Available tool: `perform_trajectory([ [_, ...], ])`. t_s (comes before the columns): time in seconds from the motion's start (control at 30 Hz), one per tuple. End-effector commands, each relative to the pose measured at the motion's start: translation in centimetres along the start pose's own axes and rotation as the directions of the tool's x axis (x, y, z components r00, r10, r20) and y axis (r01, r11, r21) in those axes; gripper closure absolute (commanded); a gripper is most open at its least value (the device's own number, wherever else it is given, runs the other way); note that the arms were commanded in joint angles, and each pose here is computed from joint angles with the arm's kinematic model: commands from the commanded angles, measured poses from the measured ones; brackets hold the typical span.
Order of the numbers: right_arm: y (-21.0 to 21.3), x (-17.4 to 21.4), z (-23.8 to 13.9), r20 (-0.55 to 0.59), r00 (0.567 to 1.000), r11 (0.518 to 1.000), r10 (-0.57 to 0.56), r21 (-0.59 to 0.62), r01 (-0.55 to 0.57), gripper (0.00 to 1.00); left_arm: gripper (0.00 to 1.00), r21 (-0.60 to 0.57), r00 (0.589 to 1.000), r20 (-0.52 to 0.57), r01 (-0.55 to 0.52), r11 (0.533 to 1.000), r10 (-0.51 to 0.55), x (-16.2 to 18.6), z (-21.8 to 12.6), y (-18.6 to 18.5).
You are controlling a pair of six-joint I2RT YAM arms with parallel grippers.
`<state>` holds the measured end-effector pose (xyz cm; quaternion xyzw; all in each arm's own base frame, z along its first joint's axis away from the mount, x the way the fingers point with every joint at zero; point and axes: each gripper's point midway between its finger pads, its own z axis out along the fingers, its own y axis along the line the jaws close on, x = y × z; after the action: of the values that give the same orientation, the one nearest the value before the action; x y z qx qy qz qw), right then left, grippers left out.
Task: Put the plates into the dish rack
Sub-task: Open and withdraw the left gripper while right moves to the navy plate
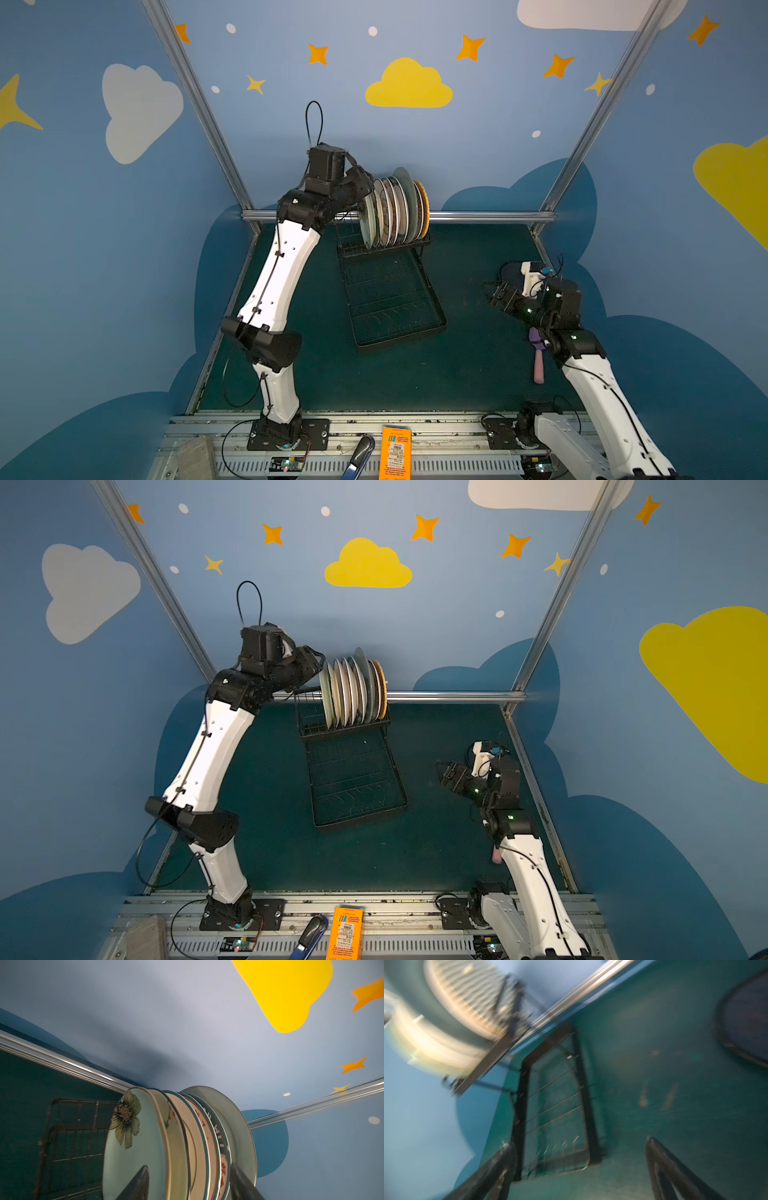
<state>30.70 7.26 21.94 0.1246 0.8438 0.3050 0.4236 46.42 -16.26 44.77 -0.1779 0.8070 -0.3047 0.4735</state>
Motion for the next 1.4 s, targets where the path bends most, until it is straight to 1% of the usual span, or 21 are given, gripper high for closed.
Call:
perform_trajectory([
  [0.0,-3.7,-2.8,0.1,0.098,0.994,0.989,0.056,0.127,-0.069,0.06,0.27,0.100,0.995,0.096,-0.048,0.994,0.038,-1.5,-6.5,-1.1],
  [0.07,-6.5,-3.7,0.5,0.139,0.987,0.973,0.076,0.206,-0.104,0.05,0.21,0.139,0.994,0.109,-0.047,0.989,0.032,-0.6,-9.1,0.0],
  [0.1,-7.8,-4.0,0.8,0.141,0.984,0.965,0.108,0.224,-0.138,0.05,0.17,0.158,0.994,0.102,-0.046,0.986,0.030,0.1,-10.0,0.6],
  [0.17,-10.9,-4.5,1.0,0.159,0.967,0.932,0.197,0.277,-0.235,0.06,0.13,0.218,0.998,0.064,-0.030,0.975,0.017,2.1,-12.1,1.9],
  [0.23,-13.7,-5.0,0.9,0.204,0.951,0.899,0.232,0.327,-0.290,0.06,0.07,0.288,0.999,0.013,-0.033,0.957,0.030,4.6,-13.5,2.8],
  [0.3,-16.0,-5.2,0.8,0.243,0.937,0.870,0.252,0.366,-0.329,0.06,0.03,0.341,0.995,-0.065,-0.044,0.939,0.070,7.7,-14.1,3.7],
  [0.37,-17.8,-5.5,0.9,0.264,0.930,0.851,0.255,0.396,-0.346,0.06,0.00,0.399,0.980,-0.156,-0.052,0.915,0.123,11.4,-14.7,4.6],
  [0.43,-19.7,-5.2,1.0,0.257,0.928,0.824,0.271,0.436,-0.361,0.07,0.00,0.404,0.965,-0.238,-0.008,0.915,0.113,14.4,-14.6,6.2],
  [0.5,-21.6,-4.8,1.1,0.261,0.915,0.801,0.308,0.449,-0.397,0.07,0.00,0.437,0.953,-0.285,0.029,0.899,0.108,16.6,-14.6,7.0],
  [0.57,-22.8,-4.5,1.4,0.260,0.883,0.778,0.389,0.420,-0.467,0.08,0.00,0.466,0.948,-0.304,0.058,0.883,0.098,17.9,-14.5,7.5],
  [0.6,-23.2,-4.3,1.6,0.240,0.874,0.768,0.423,0.417,-0.487,0.08,0.00,0.468,0.947,-0.307,0.066,0.881,0.092,18.2,-14.3,7.8],
  [0.67,-23.5,-4.5,2.5,0.164,0.870,0.774,0.466,0.401,-0.490,0.09,0.00,0.468,0.947,-0.312,0.086,0.879,0.073,18.7,-13.7,8.3],
  [0.7,-23.7,-4.4,3.1,0.132,0.865,0.774,0.485,0.395,-0.494,0.11,0.00,0.467,0.946,-0.318,0.095,0.879,0.067,18.9,-13.5,8.4],
  [0.77,-24.4,-4.0,4.4,0.082,0.845,0.771,0.528,0.371,-0.518,0.14,0.00,0.460,0.940,-0.338,0.125,0.879,0.043,19.2,-12.9,8.6],
  [0.87,-25.6,-3.5,5.6,0.070,0.819,0.761,0.570,0.330,-0.558,0.18,0.00,0.441,0.934,-0.357,0.147,0.885,0.023,19.3,-12.4,8.9],
  [1.03,-26.1,-3.8,6.5,0.063,0.810,0.762,0.583,0.301,-0.573,0.20,0.00,0.443,0.942,-0.334,0.137,0.886,0.021,19.3,-12.5,9.1],
  [1.2,-26.5,-3.6,7.6,0.038,0.770,0.734,0.637,0.273,-0.622,0.21,0.00,0.449,0.951,-0.307,0.115,0.886,0.031,19.1,-12.8,9.2],
  [1.27,-26.7,-3.1,8.3,0.027,0.749,0.717,0.662,0.270,-0.643,0.24,0.00,0.451,0.956,-0.292,0.102,0.886,0.038,19.0,-13.0,9.2],
  [1.3,-26.8,-3.0,8.5,0.026,0.740,0.710,0.672,0.264,-0.653,0.27,0.00,0.452,0.958,-0.285,0.096,0.887,0.041,18.9,-13.0,9.3],
  [1.37,-27.0,-2.7,8.7,0.031,0.723,0.693,0.690,0.261,-0.673,0.36,0.00,0.454,0.960,-0.275,0.088,0.887,0.046,18.9,-13.0,9.3],
])
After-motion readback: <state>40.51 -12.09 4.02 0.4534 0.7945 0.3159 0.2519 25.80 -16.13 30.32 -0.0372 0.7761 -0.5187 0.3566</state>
